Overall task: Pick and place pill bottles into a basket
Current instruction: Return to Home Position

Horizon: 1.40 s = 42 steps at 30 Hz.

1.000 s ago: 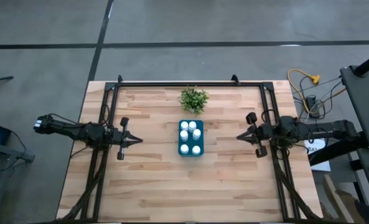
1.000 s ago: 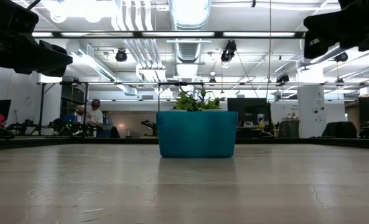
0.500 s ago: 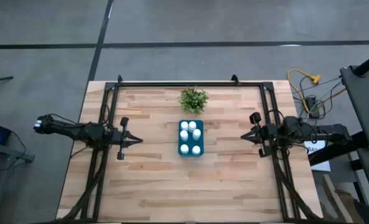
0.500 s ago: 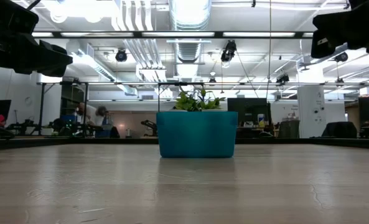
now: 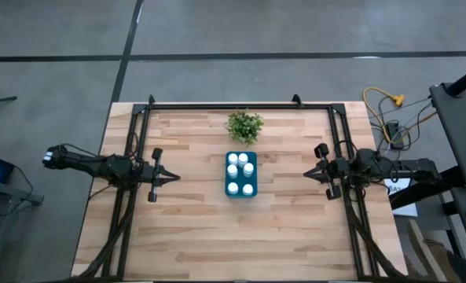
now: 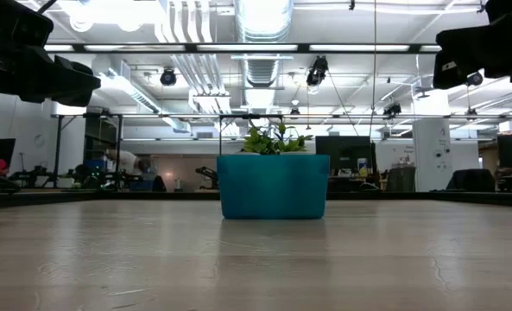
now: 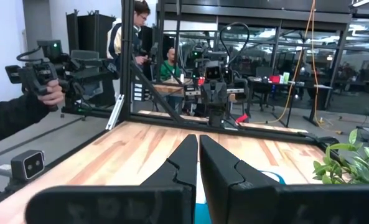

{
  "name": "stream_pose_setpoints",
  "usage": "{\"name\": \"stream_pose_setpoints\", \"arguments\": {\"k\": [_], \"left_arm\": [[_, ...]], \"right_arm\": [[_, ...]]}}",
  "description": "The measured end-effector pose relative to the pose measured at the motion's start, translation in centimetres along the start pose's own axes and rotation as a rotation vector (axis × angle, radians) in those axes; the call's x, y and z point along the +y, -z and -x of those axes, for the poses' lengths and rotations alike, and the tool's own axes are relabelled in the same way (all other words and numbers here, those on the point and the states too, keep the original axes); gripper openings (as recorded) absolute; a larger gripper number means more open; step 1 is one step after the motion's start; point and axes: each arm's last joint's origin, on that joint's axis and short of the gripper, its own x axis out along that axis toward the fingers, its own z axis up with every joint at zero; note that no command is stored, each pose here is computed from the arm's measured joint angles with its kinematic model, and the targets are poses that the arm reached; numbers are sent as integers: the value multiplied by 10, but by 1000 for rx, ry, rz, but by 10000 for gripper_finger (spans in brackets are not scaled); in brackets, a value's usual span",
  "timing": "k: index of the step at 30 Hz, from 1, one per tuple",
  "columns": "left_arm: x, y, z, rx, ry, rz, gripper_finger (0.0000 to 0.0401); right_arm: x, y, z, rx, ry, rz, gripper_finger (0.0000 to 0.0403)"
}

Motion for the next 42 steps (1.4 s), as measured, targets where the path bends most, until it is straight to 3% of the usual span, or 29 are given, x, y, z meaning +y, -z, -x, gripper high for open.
{"name": "stream_pose_setpoints", "arguments": {"k": [9,16,42], "left_arm": [[0,0,0,-2,0,1,0],[0,-1,0,-7,-1,3,0],[0,-2,1,-20,-5,5,0]], "right_arm": [[0,9,-1,46,6,-67,8],[-3,11,0,67,103,-106,8],[-3,12,0,77,103,-121,9]]}}
